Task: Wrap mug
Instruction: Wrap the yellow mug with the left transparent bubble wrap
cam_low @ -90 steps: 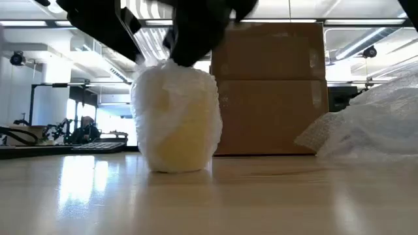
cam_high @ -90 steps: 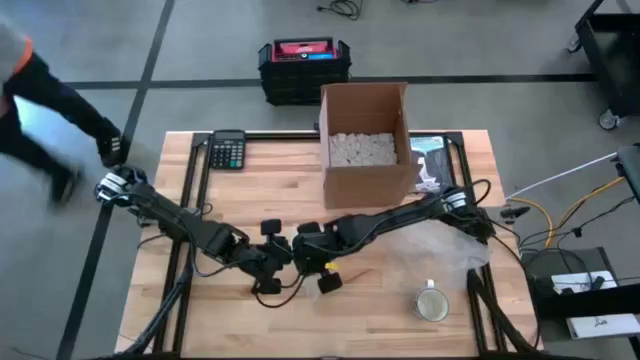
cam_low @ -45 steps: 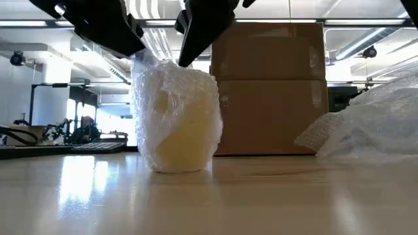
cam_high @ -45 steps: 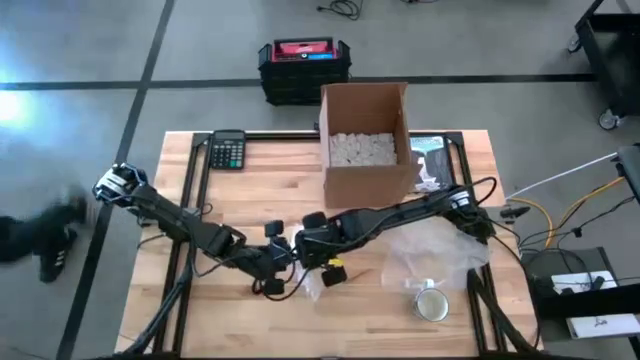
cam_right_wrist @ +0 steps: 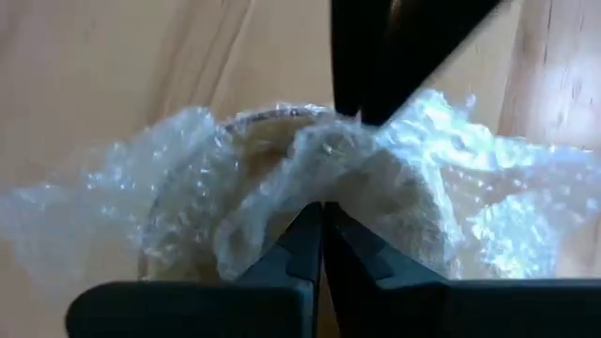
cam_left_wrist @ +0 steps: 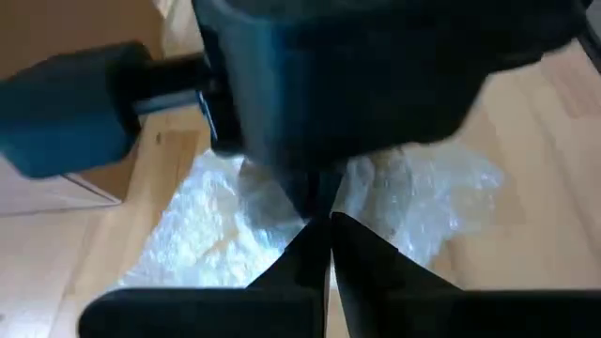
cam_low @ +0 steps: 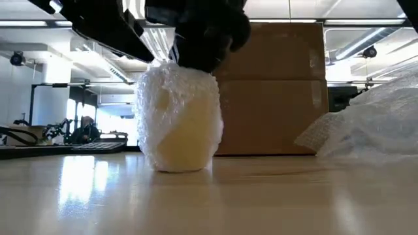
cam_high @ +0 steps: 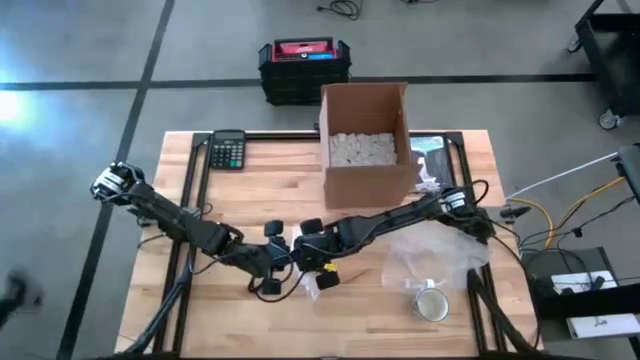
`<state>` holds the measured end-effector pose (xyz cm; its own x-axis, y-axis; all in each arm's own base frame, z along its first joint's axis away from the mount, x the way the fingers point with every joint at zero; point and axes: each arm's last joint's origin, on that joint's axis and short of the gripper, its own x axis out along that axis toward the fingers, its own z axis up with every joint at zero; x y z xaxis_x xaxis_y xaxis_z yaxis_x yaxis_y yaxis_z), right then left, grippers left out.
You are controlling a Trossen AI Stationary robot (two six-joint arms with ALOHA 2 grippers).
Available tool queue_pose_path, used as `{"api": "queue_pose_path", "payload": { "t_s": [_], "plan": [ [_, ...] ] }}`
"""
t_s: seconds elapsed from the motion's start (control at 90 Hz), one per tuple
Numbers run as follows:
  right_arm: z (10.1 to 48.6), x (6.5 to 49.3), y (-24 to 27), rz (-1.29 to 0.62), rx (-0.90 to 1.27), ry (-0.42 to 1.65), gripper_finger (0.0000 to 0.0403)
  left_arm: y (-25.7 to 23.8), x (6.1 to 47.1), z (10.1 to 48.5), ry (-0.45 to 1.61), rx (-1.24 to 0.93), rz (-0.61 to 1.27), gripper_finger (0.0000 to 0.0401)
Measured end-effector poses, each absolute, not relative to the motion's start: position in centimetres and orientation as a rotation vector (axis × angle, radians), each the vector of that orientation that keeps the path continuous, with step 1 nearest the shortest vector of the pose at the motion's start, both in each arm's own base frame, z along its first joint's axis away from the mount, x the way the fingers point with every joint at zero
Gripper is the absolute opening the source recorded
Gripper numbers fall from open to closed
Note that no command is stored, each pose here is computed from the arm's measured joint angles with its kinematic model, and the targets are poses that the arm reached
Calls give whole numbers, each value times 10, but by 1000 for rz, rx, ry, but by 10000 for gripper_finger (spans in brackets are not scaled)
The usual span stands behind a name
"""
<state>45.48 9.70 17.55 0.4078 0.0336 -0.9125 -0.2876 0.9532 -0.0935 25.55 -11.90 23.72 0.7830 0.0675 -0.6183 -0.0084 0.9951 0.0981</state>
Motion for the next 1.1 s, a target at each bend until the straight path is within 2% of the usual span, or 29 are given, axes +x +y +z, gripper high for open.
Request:
{"api": "queue_pose_path", "payload": {
  "t_s": [0.133,0.333,0.589,0.756,0.878,1.1],
  "plan": [
    [171,453,97,202,-247,1148,0,-116,249,244,701,77,65,0],
    [171,455,97,205,-249,1123,0,-110,240,218,791,39,154,0],
    [171,455,97,211,-258,1117,0,-116,256,211,547,30,98,0],
    [172,455,97,215,-263,1113,0,-121,263,201,543,50,78,0],
    [184,451,96,219,-270,1115,0,-122,266,191,575,68,82,0],
    [235,441,93,227,-285,1074,0,-122,267,190,579,70,84,0]
  ]
}}
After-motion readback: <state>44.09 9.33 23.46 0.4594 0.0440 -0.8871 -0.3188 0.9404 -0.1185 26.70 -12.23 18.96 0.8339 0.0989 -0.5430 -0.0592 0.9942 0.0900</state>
